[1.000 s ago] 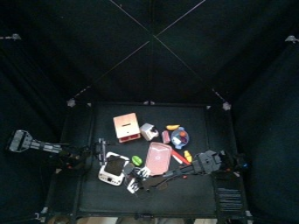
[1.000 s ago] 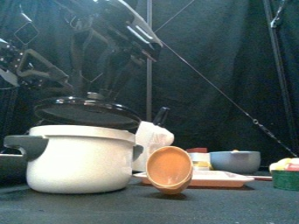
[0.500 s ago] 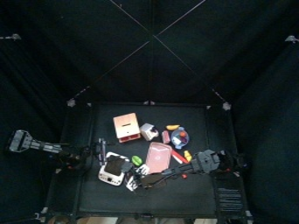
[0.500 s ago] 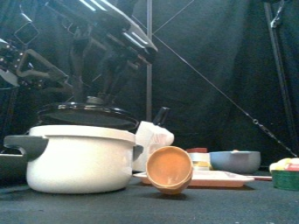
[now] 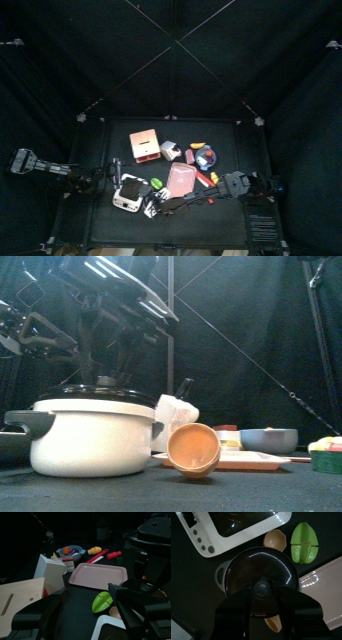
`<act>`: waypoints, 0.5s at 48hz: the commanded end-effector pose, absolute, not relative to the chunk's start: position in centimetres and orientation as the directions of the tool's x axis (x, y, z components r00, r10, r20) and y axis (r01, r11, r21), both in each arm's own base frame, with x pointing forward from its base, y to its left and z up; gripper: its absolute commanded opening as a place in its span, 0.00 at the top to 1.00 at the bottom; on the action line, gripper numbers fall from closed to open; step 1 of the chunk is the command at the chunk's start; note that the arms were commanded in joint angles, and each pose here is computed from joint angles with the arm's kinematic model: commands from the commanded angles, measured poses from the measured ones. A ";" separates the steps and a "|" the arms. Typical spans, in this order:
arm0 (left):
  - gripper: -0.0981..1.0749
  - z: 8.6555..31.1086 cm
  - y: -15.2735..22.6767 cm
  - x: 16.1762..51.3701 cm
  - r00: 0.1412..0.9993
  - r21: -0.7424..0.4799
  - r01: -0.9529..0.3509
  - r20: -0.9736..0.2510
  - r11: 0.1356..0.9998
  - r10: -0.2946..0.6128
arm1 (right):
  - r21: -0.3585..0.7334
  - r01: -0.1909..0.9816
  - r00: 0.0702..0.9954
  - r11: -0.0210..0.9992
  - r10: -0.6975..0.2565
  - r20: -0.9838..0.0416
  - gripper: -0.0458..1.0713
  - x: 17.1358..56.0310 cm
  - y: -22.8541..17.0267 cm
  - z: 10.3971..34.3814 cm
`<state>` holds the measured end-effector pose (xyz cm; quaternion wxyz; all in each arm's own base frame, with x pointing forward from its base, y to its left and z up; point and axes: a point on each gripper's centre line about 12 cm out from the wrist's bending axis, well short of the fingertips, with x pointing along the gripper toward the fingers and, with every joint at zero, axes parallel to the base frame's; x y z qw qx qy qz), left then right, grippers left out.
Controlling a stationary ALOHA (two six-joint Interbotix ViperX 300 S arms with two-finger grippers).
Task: Place pot lid on pot
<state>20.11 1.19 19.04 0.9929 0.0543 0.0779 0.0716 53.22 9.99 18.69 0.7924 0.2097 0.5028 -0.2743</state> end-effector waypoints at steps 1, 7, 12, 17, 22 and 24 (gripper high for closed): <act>0.07 19.5 1.2 20.3 0.979 0.117 -0.137 -0.132 0.984 0.152 | 0.101 0.640 0.392 0.761 -0.211 -0.896 0.38 53.5 10.0 20.8; 0.07 19.4 1.2 20.3 0.979 0.116 -0.138 -0.134 0.984 0.153 | 0.097 0.641 0.389 0.762 -0.213 -0.896 0.38 53.5 9.9 20.6; 0.07 19.5 1.2 20.3 0.979 0.117 -0.137 -0.132 0.984 0.152 | 0.098 0.640 0.389 0.762 -0.212 -0.897 0.38 53.5 9.9 20.5; 0.07 19.5 1.2 20.3 0.979 0.116 -0.138 -0.133 0.984 0.153 | 0.096 0.641 0.386 0.762 -0.212 -0.898 0.38 53.5 9.9 20.4; 0.07 19.5 1.2 20.3 0.979 0.116 -0.139 -0.133 0.983 0.154 | 0.093 0.640 0.384 0.763 -0.212 -0.899 0.38 53.5 10.0 20.2; 0.07 19.5 1.2 20.3 0.979 0.117 -0.138 -0.132 0.983 0.154 | 0.094 0.640 0.384 0.763 -0.211 -0.899 0.38 53.5 10.0 20.2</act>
